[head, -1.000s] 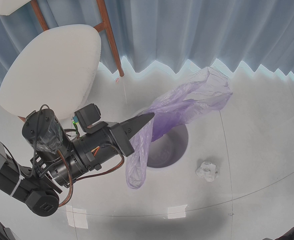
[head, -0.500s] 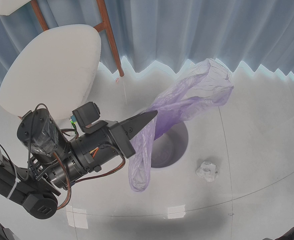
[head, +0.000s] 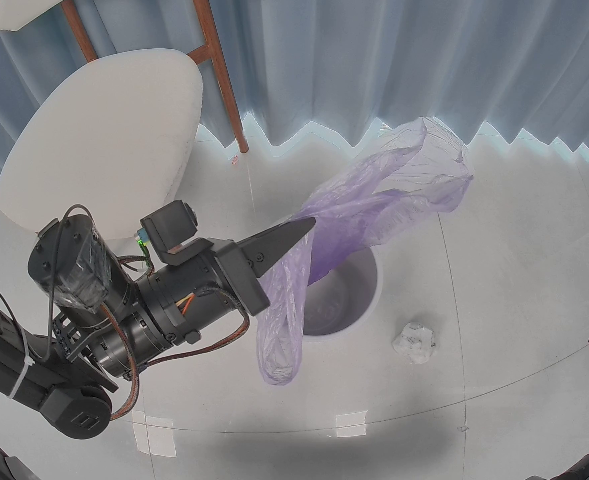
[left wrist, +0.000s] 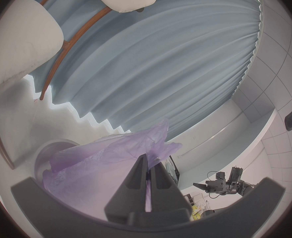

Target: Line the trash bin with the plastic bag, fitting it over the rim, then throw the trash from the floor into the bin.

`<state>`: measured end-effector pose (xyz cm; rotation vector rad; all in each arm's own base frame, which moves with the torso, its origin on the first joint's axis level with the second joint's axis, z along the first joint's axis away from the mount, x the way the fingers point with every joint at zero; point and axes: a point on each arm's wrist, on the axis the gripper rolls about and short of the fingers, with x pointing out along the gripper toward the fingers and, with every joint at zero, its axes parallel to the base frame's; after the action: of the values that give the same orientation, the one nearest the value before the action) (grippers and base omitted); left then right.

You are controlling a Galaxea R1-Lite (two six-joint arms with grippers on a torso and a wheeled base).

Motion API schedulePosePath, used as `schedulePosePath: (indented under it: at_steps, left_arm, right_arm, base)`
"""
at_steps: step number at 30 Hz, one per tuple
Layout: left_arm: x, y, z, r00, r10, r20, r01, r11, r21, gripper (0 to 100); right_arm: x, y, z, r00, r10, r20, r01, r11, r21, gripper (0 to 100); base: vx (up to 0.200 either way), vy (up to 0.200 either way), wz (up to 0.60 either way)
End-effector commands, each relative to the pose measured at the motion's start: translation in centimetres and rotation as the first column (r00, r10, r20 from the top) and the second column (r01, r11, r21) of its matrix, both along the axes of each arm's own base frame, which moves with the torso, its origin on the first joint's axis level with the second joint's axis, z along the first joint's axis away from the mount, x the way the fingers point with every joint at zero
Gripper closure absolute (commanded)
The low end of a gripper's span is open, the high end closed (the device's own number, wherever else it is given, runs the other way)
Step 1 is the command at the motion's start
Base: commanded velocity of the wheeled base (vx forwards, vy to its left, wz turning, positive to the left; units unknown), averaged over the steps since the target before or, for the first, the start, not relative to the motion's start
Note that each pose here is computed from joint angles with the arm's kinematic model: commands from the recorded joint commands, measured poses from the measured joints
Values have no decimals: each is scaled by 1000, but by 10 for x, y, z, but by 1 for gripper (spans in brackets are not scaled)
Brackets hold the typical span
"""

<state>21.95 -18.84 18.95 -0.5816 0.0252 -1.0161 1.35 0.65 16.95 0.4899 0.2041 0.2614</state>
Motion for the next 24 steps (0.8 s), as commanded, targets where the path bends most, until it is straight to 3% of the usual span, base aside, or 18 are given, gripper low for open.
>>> schedulePosePath:
  at_steps: [1,3,10,15,22,24]
  left_arm:
    - [1,2,1,1000,8,2,-8,1000,-2,100]
    - [0,2,2,1000,6,4,-6,1000,-4,100]
    - [0,5,6,1000,13,16,-13,1000,-10,100]
    - [-4,7,11,999,11,32,-10,1000,-23,100]
    - [-4,5,9,1000,6,26,-6,1000,-18,100]
    - [-2,8,9,999,19,28,-18,1000,-18,100]
  right_arm:
    - [32,1,17,992,29,-120,-26,999,25,0]
    - [35,1,19,991,32,-128,-29,999,26,0]
    - [50,11,43,973,202,-115,-201,979,17,0]
    - [81,19,58,957,239,-164,-237,971,32,0]
    - [102,38,59,910,345,-229,-344,938,47,0]
    - [105,46,59,890,391,-236,-393,919,39,0]
  base:
    - [0,0,0]
    - [0,0,0]
    - [0,0,0]
    - [0,0,0]
    - [0,0,0]
    - [0,0,0]
